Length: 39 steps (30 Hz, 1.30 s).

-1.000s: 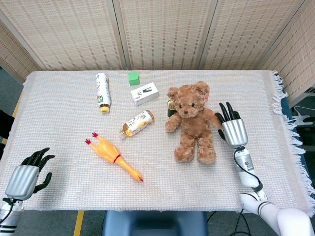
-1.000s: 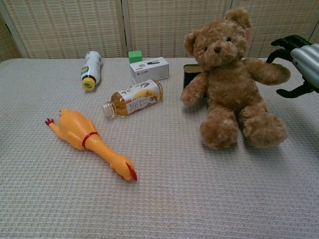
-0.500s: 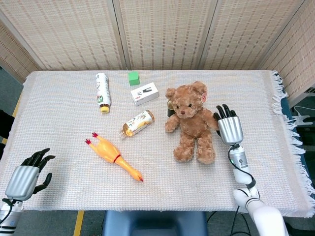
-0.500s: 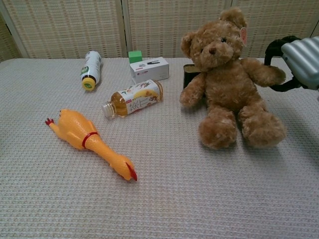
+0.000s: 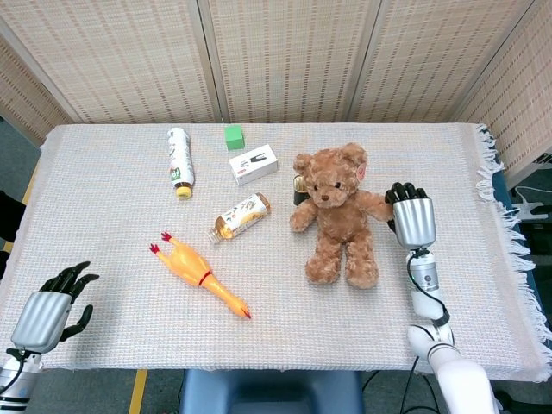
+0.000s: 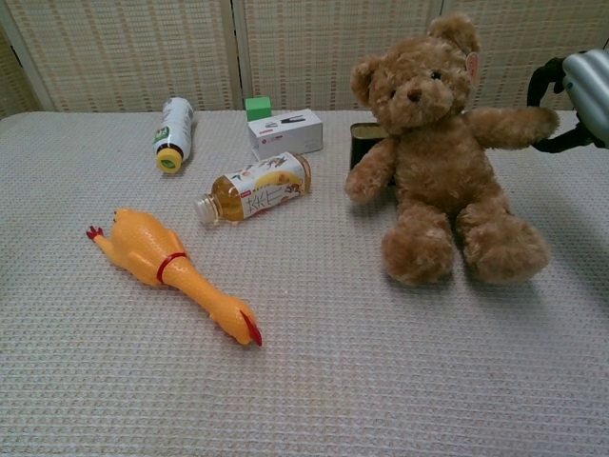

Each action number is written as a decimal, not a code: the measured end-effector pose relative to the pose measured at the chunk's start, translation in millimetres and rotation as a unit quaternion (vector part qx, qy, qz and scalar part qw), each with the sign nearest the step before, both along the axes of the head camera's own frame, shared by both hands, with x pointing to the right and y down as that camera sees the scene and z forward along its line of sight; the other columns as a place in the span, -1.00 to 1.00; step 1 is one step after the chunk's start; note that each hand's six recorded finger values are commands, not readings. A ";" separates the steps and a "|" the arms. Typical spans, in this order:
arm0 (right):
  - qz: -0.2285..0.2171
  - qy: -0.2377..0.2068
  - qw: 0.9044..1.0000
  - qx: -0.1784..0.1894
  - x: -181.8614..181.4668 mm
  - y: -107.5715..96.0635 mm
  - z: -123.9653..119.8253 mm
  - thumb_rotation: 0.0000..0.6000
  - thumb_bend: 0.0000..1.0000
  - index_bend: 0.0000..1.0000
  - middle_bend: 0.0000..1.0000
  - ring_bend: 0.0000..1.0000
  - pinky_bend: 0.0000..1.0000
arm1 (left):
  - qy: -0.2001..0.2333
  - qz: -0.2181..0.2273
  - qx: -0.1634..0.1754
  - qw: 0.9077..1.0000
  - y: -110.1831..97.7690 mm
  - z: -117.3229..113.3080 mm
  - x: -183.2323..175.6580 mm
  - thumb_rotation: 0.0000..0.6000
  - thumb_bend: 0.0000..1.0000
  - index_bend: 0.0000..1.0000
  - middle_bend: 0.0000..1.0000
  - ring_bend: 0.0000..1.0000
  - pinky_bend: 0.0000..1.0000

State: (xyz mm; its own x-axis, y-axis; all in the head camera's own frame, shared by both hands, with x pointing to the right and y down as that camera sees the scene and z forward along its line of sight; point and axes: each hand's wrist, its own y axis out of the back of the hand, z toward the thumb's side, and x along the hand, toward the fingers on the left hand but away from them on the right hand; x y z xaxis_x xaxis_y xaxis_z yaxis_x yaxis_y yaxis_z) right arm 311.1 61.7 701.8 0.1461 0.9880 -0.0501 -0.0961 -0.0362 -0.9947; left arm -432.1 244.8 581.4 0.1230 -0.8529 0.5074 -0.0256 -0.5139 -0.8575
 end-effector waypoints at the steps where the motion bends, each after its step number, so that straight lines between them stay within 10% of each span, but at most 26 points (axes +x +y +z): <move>1: 0.001 0.000 1.000 -0.004 0.6 0.4 1.6 1.00 -0.77 0.30 -0.16 -0.24 0.12 | 0.000 0.000 0.000 1.000 -0.1 -0.1 0.0 1.00 -0.11 -0.52 -0.81 -0.73 -0.40; 9: -0.011 0.036 0.998 -0.044 4.4 9.5 18.7 1.00 -0.77 0.30 -0.16 -0.24 0.14 | 0.000 0.000 -0.002 1.000 0.3 -0.2 0.2 1.00 -0.11 -0.52 -0.81 -0.72 -0.39; 18: 0.002 -0.001 1.000 0.006 0.6 3.9 -1.2 1.00 -0.76 0.30 -0.16 -0.24 0.15 | -0.001 0.001 -0.003 1.000 0.6 -0.2 0.2 1.00 -0.11 -0.52 -0.81 -0.72 -0.38; 28: -0.008 0.027 0.999 -0.040 2.4 12.0 17.9 1.00 -0.76 0.30 -0.16 -0.23 0.17 | 0.000 0.002 -0.005 1.000 1.7 0.1 0.7 1.00 -0.11 -0.52 -0.80 -0.72 -0.38; 39: 0.008 -0.011 1.000 0.000 1.1 2.4 0.7 1.00 -0.76 0.30 -0.16 -0.23 0.17 | 0.002 0.002 -0.003 1.000 1.6 -0.7 1.1 1.00 -0.11 -0.52 -0.79 -0.72 -0.38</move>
